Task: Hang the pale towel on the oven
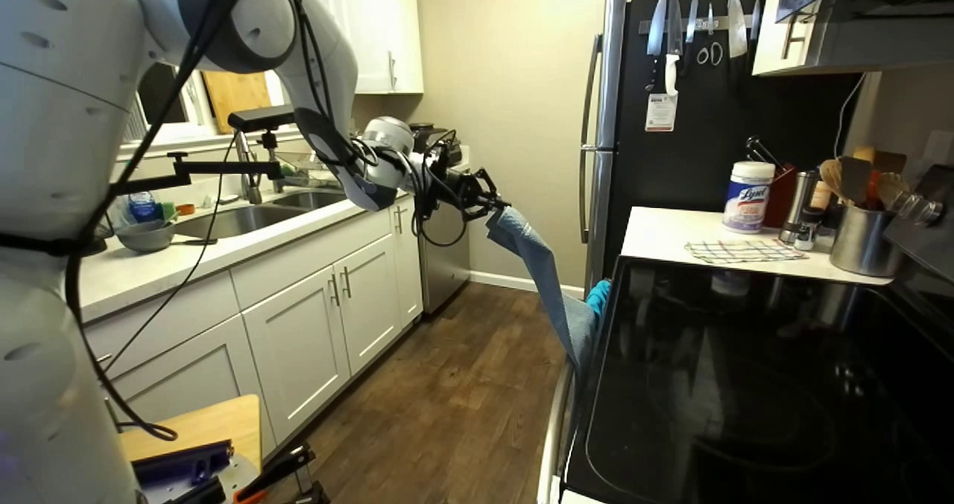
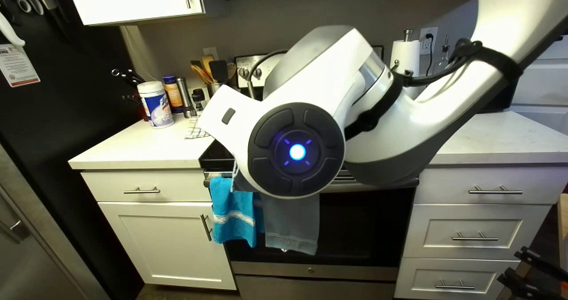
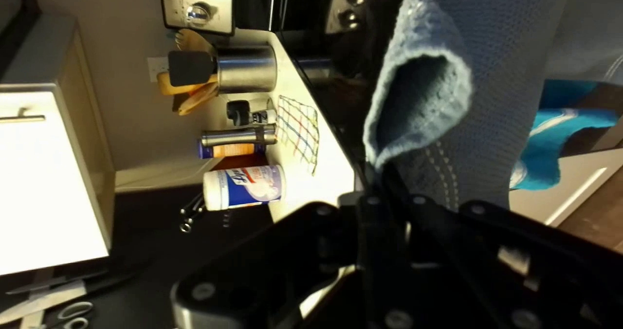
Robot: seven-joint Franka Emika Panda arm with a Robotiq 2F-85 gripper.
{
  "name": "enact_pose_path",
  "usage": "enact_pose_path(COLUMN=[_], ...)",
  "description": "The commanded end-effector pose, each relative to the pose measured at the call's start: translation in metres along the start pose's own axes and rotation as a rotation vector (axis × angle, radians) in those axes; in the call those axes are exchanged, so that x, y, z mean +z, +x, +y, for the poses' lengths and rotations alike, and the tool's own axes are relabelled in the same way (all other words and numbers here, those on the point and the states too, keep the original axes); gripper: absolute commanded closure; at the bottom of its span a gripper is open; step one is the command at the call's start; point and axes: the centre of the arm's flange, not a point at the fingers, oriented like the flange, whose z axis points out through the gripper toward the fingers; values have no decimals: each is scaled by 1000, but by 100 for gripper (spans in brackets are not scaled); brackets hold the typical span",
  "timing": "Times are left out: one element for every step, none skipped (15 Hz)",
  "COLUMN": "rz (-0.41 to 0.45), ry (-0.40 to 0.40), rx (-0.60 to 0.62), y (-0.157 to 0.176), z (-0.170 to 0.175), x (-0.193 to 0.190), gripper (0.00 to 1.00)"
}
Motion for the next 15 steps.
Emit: enact_pose_path(rz=[-6, -15, -9, -5, 1, 4, 2, 2, -2, -5, -5, -6, -10, -14, -23], ry=[74, 82, 81, 76, 64, 52, 45, 47, 44, 38, 25, 6, -10, -31, -46], rx=[-165, -192, -219, -243, -265, -282, -295, -308, -318, -322, -318, -299, -285, -262, -239], y=[14, 18, 22, 25, 30, 36, 43, 50, 56, 60, 62, 65, 69, 73, 76], z=[-5, -7, -9, -10, -12, -14, -16, -17, -20, -23, -25, -27, -28, -30, -31], x=[8, 7, 6, 6, 8, 14, 20, 26, 33, 38, 42, 46, 49, 50, 51], gripper=[99, 99, 99, 99, 99, 99, 99, 99, 99, 99, 99, 99, 99, 99, 99])
